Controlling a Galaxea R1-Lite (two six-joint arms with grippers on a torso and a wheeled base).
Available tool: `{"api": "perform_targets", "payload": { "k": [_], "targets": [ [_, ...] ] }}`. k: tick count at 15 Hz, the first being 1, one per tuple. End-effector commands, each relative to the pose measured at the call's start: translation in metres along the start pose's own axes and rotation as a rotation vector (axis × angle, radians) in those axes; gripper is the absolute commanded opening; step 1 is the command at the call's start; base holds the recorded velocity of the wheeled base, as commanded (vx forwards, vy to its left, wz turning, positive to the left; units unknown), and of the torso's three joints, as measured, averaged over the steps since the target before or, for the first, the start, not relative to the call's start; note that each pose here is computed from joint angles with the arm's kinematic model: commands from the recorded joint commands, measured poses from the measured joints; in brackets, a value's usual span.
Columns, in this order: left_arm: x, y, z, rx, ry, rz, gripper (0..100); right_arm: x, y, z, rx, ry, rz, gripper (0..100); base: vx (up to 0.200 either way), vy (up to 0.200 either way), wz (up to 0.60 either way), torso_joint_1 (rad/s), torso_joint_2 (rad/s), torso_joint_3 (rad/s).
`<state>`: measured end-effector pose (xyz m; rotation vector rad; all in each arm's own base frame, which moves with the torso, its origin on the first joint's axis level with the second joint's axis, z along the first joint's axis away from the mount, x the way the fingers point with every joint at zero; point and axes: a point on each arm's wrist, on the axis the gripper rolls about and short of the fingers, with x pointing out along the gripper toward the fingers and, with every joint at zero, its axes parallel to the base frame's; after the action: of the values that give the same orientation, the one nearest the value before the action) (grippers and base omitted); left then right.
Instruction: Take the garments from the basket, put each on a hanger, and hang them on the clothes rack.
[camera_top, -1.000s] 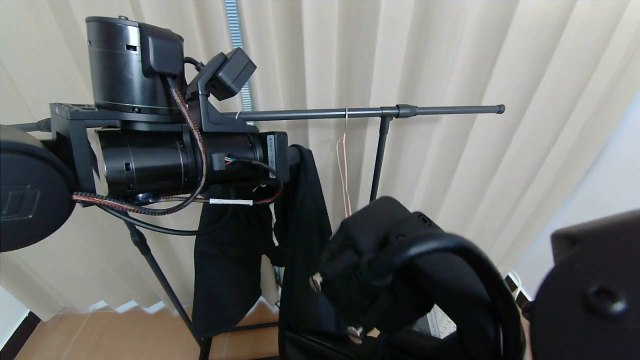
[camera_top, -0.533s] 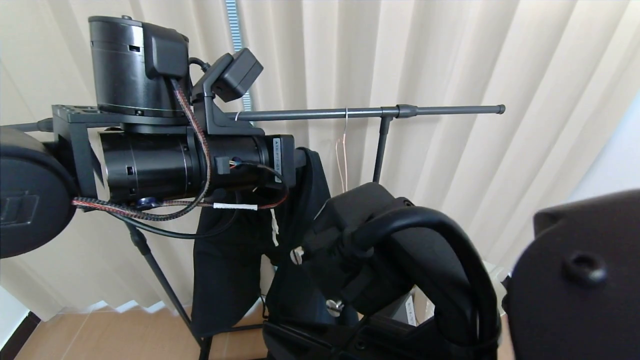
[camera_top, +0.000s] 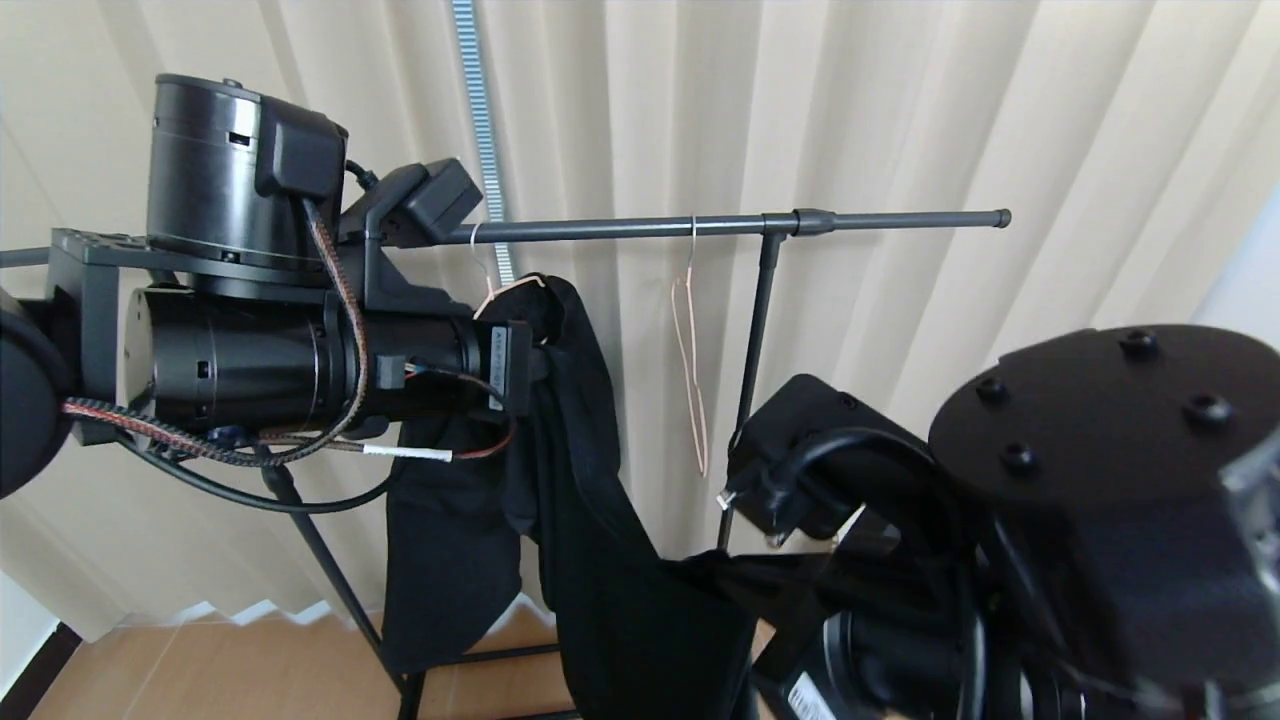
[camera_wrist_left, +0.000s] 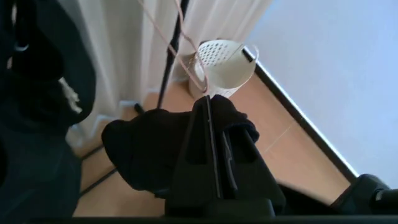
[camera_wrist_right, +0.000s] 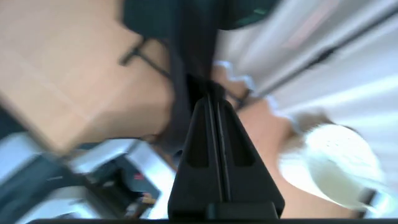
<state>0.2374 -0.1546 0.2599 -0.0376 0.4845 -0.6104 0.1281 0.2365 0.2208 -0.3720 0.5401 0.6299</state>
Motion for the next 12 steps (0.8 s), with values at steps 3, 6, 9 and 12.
{"api": "perform_targets", "payload": {
  "k": [3,6,9,12],
  "targets": [
    [-0.021,0.004,-0.009,0.041,0.093,0.071,0,0.027,-0.067,0.000,0.060,0.008,-0.209,0,0.000,0.000,0.00,0.000,0.00,0.000],
    [-0.031,0.004,-0.031,0.085,0.197,0.079,0,0.046,-0.100,0.008,0.139,-0.057,-0.309,0,0.000,0.000,0.00,0.000,0.00,0.000],
    [-0.025,-0.009,-0.062,0.124,0.302,0.064,0,0.077,-0.116,0.022,0.252,-0.137,-0.351,0,0.000,0.000,0.00,0.000,0.00,0.000],
    [-0.017,-0.035,-0.070,0.052,0.332,-0.003,0,0.104,-0.104,0.037,0.418,-0.185,-0.310,0,0.000,0.000,0.00,0.000,0.00,0.000]
  ]
}}
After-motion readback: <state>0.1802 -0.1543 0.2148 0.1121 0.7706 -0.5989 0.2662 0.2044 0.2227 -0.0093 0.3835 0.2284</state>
